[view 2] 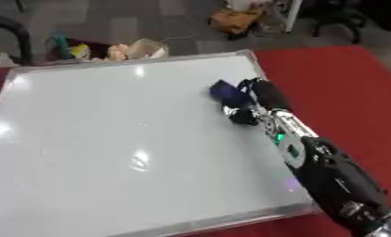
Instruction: Wipe the whiteboard clean with a brush.
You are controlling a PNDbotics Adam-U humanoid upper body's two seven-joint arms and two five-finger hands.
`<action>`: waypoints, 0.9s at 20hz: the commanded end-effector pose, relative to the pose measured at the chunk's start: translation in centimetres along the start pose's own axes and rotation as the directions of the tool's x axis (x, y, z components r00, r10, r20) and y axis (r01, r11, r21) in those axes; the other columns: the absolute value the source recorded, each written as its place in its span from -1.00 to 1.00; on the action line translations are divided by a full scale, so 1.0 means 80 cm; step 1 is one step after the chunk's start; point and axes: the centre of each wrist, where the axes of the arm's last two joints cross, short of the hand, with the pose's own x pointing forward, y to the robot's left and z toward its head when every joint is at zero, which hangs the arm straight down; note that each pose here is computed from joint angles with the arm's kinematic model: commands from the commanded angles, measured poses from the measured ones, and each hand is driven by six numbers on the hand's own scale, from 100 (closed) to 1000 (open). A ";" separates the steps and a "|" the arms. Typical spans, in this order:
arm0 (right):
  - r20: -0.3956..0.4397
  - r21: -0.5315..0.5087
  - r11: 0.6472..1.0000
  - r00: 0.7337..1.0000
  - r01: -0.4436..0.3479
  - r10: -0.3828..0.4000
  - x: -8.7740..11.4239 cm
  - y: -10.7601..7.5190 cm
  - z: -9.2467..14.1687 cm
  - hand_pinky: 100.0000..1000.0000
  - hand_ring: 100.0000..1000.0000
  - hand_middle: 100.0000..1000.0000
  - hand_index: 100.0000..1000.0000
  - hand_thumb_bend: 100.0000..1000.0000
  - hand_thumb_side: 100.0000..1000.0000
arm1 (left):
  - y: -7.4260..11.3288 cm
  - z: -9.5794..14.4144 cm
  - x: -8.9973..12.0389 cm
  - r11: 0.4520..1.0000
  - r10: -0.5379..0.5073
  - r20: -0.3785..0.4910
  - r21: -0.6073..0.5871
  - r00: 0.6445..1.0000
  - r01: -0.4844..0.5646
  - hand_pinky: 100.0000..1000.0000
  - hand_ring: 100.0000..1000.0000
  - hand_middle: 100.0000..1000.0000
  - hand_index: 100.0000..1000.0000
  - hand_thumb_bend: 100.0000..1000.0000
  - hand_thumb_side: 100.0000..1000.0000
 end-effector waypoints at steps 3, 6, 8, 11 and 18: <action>0.096 0.058 0.998 0.995 -0.012 0.007 0.032 0.016 -0.001 -0.08 0.28 -0.05 0.49 -0.85 -0.04 | 0.005 -0.005 0.009 1.000 -0.013 0.032 -0.002 0.999 0.013 -0.27 0.12 -0.10 0.20 -0.54 0.80; 0.148 0.066 0.998 0.989 -0.019 0.009 0.047 0.017 0.000 -0.09 0.28 -0.06 0.50 -0.85 -0.04 | 0.004 -0.005 0.009 1.000 -0.011 0.032 -0.003 0.999 0.011 -0.27 0.12 -0.10 0.20 -0.54 0.80; 0.181 0.069 0.997 0.983 -0.023 0.010 0.057 0.017 0.001 -0.09 0.28 -0.06 0.50 -0.86 -0.05 | 0.004 -0.005 0.009 1.000 -0.011 0.031 -0.003 0.999 0.011 -0.27 0.12 -0.10 0.20 -0.54 0.81; 0.232 0.073 0.997 0.973 -0.026 0.008 0.071 0.016 0.005 -0.11 0.25 -0.09 0.49 -0.85 -0.08 | 0.004 -0.004 0.009 1.000 -0.009 0.030 -0.002 1.000 0.009 -0.27 0.12 -0.10 0.20 -0.54 0.81; 0.320 0.061 0.998 0.947 0.002 -0.022 0.099 0.004 0.017 -0.17 0.11 -0.29 0.43 -0.92 -0.23 | 0.004 -0.003 0.008 1.000 -0.009 0.026 0.000 1.000 0.009 -0.27 0.12 -0.10 0.20 -0.54 0.81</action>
